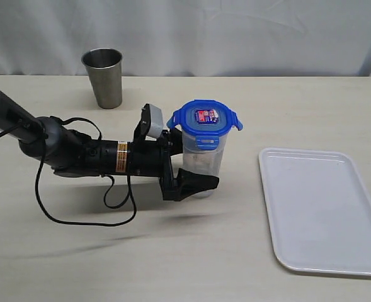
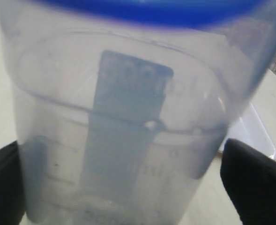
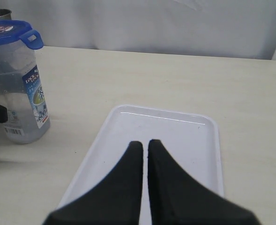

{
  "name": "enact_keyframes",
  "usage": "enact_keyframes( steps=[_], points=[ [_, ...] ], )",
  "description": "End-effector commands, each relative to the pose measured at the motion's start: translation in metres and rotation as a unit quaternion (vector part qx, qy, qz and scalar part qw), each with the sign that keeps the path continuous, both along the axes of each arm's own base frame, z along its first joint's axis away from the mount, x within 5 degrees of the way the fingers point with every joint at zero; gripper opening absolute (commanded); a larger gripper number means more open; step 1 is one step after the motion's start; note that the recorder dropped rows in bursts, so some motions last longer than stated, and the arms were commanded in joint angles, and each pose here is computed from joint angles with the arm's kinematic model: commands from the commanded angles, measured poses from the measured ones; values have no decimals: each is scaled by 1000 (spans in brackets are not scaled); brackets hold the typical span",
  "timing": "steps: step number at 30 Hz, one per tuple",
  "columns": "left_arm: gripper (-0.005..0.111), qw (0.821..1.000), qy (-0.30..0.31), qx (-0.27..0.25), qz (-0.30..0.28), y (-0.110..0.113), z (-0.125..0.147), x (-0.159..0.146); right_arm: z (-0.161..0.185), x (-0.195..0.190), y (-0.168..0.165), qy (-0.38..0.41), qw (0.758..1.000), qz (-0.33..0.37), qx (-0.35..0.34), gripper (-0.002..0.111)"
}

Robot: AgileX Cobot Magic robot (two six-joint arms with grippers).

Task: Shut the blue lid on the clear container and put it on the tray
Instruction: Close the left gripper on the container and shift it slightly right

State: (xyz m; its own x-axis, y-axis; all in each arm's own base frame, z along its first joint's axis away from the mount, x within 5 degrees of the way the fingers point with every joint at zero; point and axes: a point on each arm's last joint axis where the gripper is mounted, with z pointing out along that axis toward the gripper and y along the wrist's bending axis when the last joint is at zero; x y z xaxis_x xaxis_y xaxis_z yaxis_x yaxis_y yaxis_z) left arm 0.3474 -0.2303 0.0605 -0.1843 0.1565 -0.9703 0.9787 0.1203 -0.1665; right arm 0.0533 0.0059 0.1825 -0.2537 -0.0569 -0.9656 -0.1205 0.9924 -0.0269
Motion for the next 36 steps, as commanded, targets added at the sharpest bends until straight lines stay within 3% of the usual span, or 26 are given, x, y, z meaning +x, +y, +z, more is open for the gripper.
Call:
enact_keyframes(
  steps=[1, 5, 12, 19, 29, 36],
  points=[
    [104, 1000, -4, -6, -8, -2, 2, -1, -1, 0, 0, -1, 1000, -3, 3, 4],
    [104, 1000, 2, 1, -11, -8, 0, -4, -1, 0, 0, -1, 1000, -3, 3, 4],
    [104, 996, -16, 90, 2, -29, -11, -7, -1, 0, 0, -1, 1000, -3, 3, 4],
    [104, 997, -24, 70, 14, -39, -3, -2, -1, 0, 0, -1, 1000, -3, 3, 4],
    [104, 999, -29, 30, 2, -33, 4, 0, -1, 0, 0, -1, 1000, -3, 3, 4],
    [104, 997, -42, 49, -31, -24, 1, -1, -1, 0, 0, -1, 1000, -3, 3, 4]
  ],
)
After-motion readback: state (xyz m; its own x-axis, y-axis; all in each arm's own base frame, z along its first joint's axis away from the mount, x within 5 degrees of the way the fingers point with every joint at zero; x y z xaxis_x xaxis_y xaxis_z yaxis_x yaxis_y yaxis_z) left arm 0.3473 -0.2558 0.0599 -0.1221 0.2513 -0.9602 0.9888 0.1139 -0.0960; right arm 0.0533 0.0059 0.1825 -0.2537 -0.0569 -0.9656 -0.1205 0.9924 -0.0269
